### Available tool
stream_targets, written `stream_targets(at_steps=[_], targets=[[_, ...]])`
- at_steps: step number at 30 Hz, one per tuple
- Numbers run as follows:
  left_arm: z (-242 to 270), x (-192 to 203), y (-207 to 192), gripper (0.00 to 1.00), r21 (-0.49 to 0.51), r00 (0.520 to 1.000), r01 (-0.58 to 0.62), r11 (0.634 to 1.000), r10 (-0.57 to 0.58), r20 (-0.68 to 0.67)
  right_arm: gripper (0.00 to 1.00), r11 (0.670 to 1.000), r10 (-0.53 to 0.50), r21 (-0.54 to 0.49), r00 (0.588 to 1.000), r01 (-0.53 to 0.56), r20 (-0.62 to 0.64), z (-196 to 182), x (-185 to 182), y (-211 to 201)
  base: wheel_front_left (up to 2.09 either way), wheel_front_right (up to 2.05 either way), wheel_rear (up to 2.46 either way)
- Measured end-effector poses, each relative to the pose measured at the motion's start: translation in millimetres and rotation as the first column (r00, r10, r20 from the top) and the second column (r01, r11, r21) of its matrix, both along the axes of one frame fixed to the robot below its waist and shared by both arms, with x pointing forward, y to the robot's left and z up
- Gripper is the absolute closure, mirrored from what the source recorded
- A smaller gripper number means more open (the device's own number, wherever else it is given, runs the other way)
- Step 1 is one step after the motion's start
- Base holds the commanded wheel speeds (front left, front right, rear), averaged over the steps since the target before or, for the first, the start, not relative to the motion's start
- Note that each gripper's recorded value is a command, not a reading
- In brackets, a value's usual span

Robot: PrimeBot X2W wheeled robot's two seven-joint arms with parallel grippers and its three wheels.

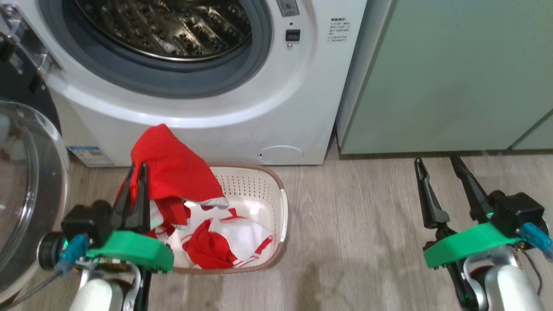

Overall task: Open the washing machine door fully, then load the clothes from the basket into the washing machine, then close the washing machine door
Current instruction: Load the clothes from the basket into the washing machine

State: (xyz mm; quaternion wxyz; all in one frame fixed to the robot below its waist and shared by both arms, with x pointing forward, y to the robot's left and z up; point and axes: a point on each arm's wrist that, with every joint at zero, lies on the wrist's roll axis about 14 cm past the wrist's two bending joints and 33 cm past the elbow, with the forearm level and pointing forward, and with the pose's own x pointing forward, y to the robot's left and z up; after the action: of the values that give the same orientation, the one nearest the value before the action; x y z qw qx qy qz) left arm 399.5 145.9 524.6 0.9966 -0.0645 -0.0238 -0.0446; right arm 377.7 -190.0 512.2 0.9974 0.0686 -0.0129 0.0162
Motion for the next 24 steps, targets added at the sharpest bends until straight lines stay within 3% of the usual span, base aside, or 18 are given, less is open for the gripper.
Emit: stream_targets(at_steps=[4, 10, 18, 24], targets=[[-2, 20, -4, 1.0, -0.013, 1.0, 0.017, 1.0, -0.018, -0.008, 0.0, 1.0, 0.003, 0.001, 1.0, -0.003, -0.018, -7, 6, 1, 0.0, 0.0, 0.0], [-6, 82, -8, 1.0, -0.03, 0.998, 0.055, 0.998, -0.056, -0.034, 0.0, 1.0, 0.009, 0.016, 1.0, -0.009, -0.018, -14, 25, 4, 0.0, 0.0, 0.0], [-45, 175, -13, 1.0, -0.033, 0.974, 0.106, 0.994, -0.11, -0.196, 0.0, 0.999, -0.012, 0.038, 0.999, 0.014, -0.05, -41, 47, -3, 0.0, 0.0, 0.0], [-78, 230, -23, 1.0, -0.061, 0.927, 0.14, 0.988, -0.152, -0.344, 0.0, 0.997, -0.055, 0.051, 0.995, 0.059, -0.08, -62, 53, -17, 0.0, 0.0, 0.0]])
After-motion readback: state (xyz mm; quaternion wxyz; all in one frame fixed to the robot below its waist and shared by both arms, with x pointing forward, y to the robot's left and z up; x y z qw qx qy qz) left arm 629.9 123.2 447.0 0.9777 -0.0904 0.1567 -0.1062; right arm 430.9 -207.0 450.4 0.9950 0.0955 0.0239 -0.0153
